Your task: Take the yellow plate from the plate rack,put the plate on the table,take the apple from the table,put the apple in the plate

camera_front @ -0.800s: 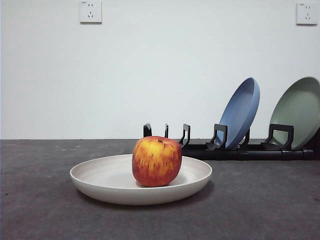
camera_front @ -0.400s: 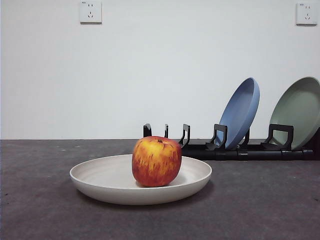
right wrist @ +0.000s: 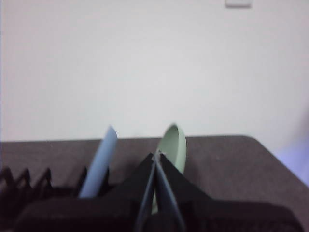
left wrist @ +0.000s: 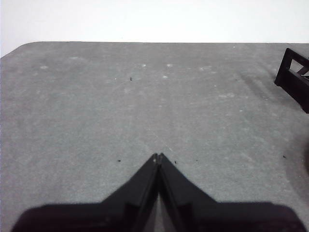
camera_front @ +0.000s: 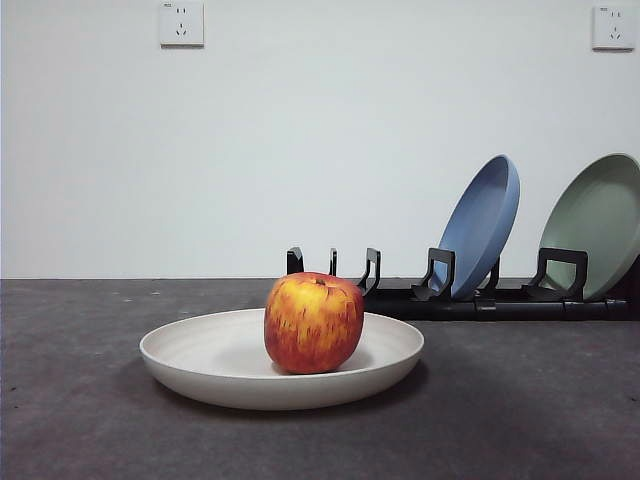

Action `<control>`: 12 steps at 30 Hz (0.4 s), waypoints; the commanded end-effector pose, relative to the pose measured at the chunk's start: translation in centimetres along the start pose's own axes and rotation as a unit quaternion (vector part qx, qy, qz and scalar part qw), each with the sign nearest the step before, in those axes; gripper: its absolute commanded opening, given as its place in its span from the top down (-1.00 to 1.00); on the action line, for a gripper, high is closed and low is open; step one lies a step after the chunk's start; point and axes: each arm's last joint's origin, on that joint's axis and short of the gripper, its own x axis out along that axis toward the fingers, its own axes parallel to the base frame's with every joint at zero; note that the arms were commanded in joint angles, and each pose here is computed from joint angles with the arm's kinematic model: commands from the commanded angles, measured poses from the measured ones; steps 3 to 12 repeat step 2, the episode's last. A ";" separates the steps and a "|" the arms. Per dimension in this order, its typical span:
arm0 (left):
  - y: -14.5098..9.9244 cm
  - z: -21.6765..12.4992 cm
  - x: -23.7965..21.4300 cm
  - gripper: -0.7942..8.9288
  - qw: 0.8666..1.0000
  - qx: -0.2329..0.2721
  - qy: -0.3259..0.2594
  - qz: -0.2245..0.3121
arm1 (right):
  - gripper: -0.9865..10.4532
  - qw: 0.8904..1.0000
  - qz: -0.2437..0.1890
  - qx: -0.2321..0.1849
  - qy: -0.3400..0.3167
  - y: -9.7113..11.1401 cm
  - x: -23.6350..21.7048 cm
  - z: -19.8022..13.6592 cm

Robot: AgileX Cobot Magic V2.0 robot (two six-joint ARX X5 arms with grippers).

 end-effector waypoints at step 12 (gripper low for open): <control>0.0 -0.2 0.1 0.84 1.000 -0.003 0.001 0.000 | 0.83 1.000 0.000 0.013 0.027 0.1 0.6 -5.9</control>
